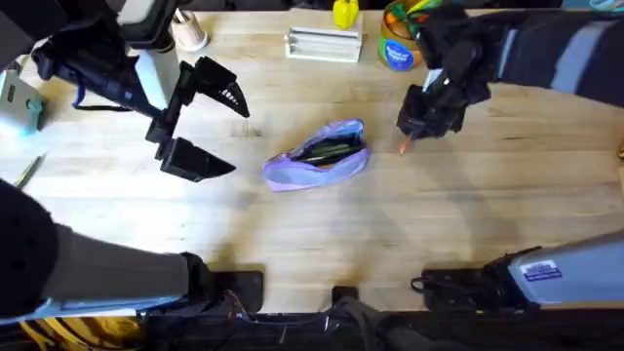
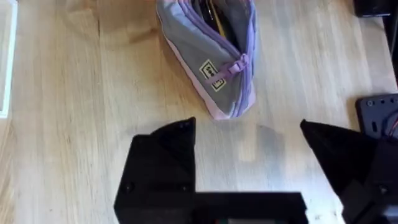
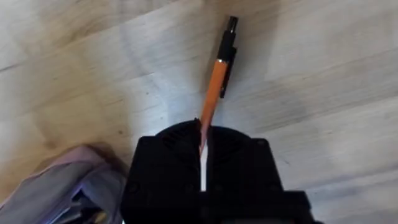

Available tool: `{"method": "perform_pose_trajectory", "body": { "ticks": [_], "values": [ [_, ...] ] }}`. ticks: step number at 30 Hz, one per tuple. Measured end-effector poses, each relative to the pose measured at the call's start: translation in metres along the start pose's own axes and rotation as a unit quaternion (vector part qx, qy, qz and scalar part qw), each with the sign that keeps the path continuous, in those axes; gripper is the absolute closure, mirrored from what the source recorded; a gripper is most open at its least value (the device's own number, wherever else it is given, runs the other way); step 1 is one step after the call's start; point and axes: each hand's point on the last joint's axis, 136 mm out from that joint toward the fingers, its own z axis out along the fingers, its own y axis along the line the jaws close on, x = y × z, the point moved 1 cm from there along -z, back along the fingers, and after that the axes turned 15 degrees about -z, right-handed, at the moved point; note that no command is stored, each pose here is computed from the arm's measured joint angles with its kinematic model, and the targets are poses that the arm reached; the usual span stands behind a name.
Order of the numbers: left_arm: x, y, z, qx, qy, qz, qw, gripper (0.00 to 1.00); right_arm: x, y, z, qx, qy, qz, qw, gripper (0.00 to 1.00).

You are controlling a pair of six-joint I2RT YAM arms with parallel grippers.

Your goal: Unzip the bag, pick up the pens from the table one at a time and place them inside, then zip the bag closed.

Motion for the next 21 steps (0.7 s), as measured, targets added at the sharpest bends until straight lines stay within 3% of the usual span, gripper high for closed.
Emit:
{"method": "perform_pose_trajectory", "body": {
  "ticks": [5,9,11,16,21],
  "values": [
    [0.0,0.0,0.0,0.0,0.0,0.0,1.0,0.007,-0.035,0.017,-0.065,-0.055,-0.106,-0.1,0.988,0.968],
    [0.0,0.001,0.0,-0.001,0.0,0.001,1.0,0.006,-0.047,0.048,-0.124,-0.132,-0.202,-0.241,0.94,0.971],
    [0.0,0.001,0.0,-0.002,0.0,0.001,1.0,0.006,-0.039,0.065,-0.141,-0.171,-0.226,-0.33,0.901,0.969],
    [0.0,0.002,0.0,-0.004,0.001,0.004,1.0,0.006,-0.012,0.104,-0.157,-0.24,-0.267,-0.536,0.764,0.957],
    [0.0,0.002,0.0,-0.004,0.001,0.004,1.0,0.008,0.005,0.127,-0.156,-0.253,-0.297,-0.662,0.64,0.964]
  ]
}}
